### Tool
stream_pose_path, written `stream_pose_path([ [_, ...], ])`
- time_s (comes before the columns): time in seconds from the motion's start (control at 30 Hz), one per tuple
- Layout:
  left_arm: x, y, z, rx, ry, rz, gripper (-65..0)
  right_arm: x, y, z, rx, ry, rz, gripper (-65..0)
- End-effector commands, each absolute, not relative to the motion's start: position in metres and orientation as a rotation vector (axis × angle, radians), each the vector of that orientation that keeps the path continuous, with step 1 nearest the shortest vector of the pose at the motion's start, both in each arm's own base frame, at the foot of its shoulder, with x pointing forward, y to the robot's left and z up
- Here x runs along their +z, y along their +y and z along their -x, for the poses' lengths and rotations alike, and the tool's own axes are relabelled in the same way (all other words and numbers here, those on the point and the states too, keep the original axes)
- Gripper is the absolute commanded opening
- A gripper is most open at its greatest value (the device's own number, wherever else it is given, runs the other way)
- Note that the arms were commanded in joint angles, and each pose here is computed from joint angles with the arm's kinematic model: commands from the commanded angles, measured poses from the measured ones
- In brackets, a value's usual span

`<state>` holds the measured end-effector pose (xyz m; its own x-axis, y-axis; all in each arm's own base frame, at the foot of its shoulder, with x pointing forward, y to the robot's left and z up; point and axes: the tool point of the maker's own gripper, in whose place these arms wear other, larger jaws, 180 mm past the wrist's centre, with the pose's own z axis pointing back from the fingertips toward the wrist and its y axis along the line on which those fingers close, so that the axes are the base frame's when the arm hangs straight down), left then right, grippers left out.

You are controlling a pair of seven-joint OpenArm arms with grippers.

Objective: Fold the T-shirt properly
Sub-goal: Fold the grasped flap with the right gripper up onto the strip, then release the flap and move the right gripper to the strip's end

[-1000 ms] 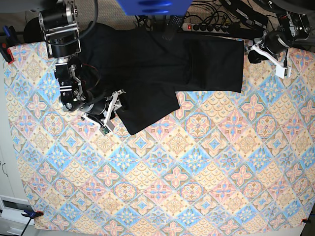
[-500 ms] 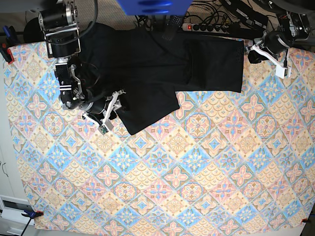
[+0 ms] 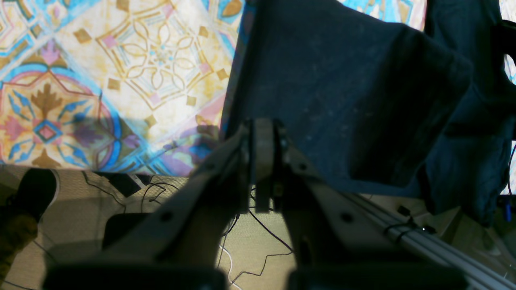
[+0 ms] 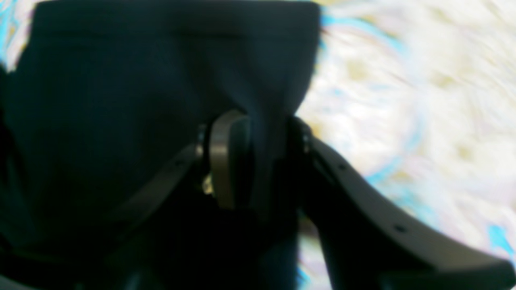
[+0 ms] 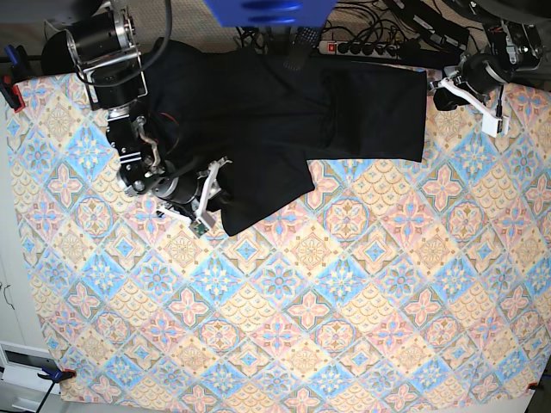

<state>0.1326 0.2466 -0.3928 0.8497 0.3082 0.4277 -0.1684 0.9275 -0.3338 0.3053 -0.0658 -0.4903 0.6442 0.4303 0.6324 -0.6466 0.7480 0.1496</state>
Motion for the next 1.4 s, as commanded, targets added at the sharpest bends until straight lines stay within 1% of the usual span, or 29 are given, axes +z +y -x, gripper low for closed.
stream_pose_path([
  [0.0, -0.386, 0.249, -0.136, 0.242, -0.521, 0.288, -64.3, -0.512, -0.071, -0.276, 0.695, -0.469, -0.354, -48.2],
  [0.1, -0.386, 0.249, -0.136, 0.243, -0.520, 0.287, -64.3, -0.510, -0.069, -0.277, 0.700, -0.474, -0.354, -52.8],
  [0.2, -0.386, 0.250, -0.136, 0.244, -0.520, 0.286, -64.3, -0.496, -0.062, -0.286, 0.720, -0.523, -0.355, -58.9],
  [0.3, -0.386, 0.250, -0.136, 0.244, -0.520, 0.286, -64.3, -0.481, -0.053, -0.287, 0.746, -0.570, -0.361, -61.4],
  [0.53, -0.386, 0.250, -0.137, 0.244, -0.524, 0.286, -64.3, -0.436, -0.065, -0.281, 0.735, -0.652, -0.297, -61.5],
  [0.7, -0.386, 0.250, -0.138, 0.244, -0.525, 0.287, -64.3, -0.414, -0.068, -0.257, 0.739, -0.679, -0.271, -61.5],
  [0.93, -0.385, 0.249, -0.139, 0.243, -0.528, 0.289, -64.3, -0.396, -0.074, -0.221, 0.740, -0.676, -0.247, -61.5],
  [1.07, -0.385, 0.249, -0.139, 0.243, -0.528, 0.289, -64.3, -0.396, -0.079, -0.200, 0.723, -0.651, -0.244, -61.5],
  [1.2, -0.385, 0.249, -0.139, 0.243, -0.528, 0.289, -64.3, -0.407, -0.086, -0.175, 0.708, -0.590, -0.250, -61.5],
  [1.37, -0.384, 0.249, -0.143, 0.242, -0.539, 0.291, -64.3, -0.423, -0.105, -0.136, 0.752, -0.478, -0.238, -61.5],
])
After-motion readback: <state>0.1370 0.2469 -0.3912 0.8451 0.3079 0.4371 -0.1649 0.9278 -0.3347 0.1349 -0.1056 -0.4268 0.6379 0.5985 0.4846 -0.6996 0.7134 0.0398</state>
